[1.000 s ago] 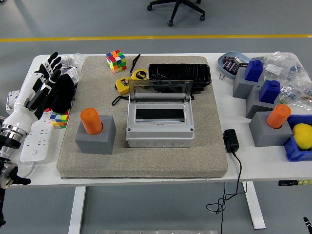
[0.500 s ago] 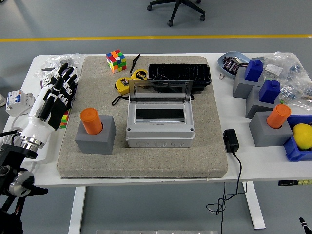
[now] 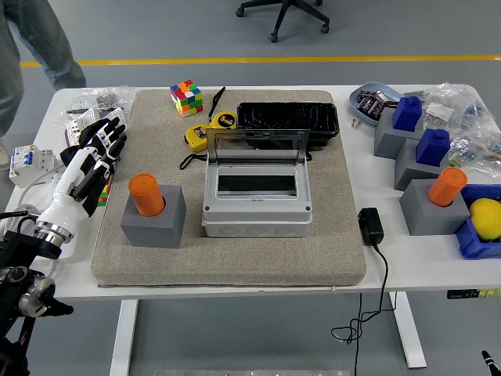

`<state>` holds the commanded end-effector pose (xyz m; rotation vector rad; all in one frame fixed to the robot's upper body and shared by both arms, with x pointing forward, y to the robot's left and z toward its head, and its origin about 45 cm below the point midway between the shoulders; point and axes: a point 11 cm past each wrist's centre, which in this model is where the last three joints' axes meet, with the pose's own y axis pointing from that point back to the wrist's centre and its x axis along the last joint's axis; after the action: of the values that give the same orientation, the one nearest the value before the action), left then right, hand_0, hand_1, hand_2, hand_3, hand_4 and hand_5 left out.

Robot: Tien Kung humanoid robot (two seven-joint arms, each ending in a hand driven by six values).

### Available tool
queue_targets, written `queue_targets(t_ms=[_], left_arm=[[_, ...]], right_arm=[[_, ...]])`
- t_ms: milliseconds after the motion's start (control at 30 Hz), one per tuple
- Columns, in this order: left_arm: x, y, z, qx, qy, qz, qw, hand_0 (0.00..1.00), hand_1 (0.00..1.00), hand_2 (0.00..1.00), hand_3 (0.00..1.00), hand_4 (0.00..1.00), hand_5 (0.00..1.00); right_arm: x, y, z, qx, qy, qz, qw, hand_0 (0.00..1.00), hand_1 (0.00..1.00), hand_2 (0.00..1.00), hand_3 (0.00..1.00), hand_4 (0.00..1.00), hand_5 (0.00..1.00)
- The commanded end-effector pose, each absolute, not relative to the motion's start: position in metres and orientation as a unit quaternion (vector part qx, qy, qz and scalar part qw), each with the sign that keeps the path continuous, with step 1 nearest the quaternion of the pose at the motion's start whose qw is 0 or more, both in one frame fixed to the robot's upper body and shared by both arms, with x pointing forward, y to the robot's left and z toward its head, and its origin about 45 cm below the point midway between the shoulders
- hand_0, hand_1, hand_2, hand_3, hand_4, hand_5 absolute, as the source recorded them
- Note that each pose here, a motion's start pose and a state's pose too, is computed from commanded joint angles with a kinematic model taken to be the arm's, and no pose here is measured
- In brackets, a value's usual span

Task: Fetch the battery,place it into the box,close the lid of the box

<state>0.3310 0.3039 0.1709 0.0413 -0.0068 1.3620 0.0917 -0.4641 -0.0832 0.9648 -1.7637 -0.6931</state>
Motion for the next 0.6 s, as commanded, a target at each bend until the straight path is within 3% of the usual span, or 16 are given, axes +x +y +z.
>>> queue_targets(t_ms=[600], left_arm=[[0.320,0.290,0.161,0.026,0.008,0.612,0.790,0.998,0.998,0.998,0.998,0.998,0.583]], right_arm=[[0.086,-0.467,-0.083,0.393,-0.722,-0.288,0.491,0.941,0.899,0.838,0.866,0.998,0.998]])
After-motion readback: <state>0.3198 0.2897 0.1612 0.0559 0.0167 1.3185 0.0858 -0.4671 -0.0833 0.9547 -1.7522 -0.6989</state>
